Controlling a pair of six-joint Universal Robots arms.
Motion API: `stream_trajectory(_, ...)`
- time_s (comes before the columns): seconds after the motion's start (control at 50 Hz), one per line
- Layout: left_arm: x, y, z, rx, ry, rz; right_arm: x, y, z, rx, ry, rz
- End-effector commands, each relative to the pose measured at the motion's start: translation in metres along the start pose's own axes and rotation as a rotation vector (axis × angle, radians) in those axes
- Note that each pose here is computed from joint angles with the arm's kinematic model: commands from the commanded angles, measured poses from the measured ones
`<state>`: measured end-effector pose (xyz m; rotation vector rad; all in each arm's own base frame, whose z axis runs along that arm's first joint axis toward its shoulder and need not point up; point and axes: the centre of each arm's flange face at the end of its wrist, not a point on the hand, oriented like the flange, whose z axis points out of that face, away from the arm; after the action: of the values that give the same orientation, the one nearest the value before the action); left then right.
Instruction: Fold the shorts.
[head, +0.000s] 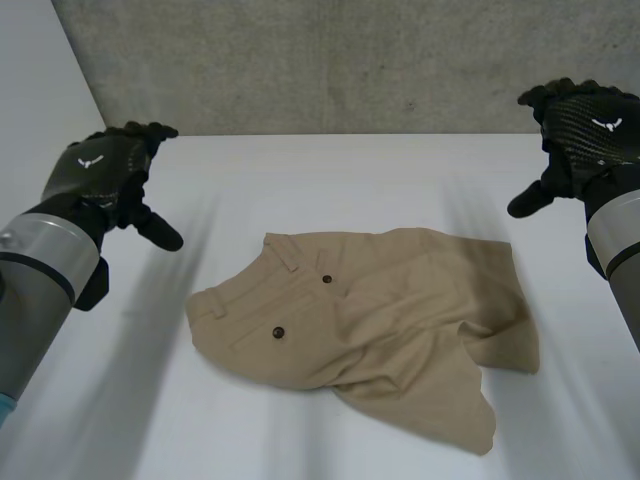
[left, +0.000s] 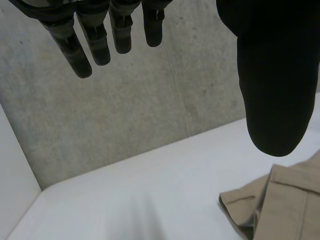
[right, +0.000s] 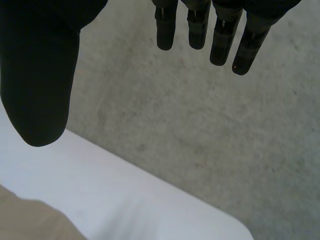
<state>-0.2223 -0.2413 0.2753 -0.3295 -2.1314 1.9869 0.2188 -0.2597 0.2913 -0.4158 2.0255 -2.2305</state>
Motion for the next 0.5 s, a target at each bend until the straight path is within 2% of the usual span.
stream_trajectory(0.02, 0.003, 0.042, 0.021, -0.144, 0.024, 0.009, -0.018, 0.004, -0.005, 0.055, -0.183, -0.018)
stream_trajectory(0.08, 0.008, 0.063, 0.028, -0.218, 0.051, 0.024, -0.025, 0.009, -0.006, 0.048, -0.256, -0.033)
stream_trajectory(0.22, 0.016, 0.103, 0.039, -0.351, 0.097, 0.088, -0.029, 0.028, -0.001, -0.006, -0.275, -0.091)
stream_trajectory(0.5, 0.012, 0.107, 0.054, -0.355, 0.08, 0.09, -0.032, 0.035, -0.002, -0.023, -0.287, -0.14)
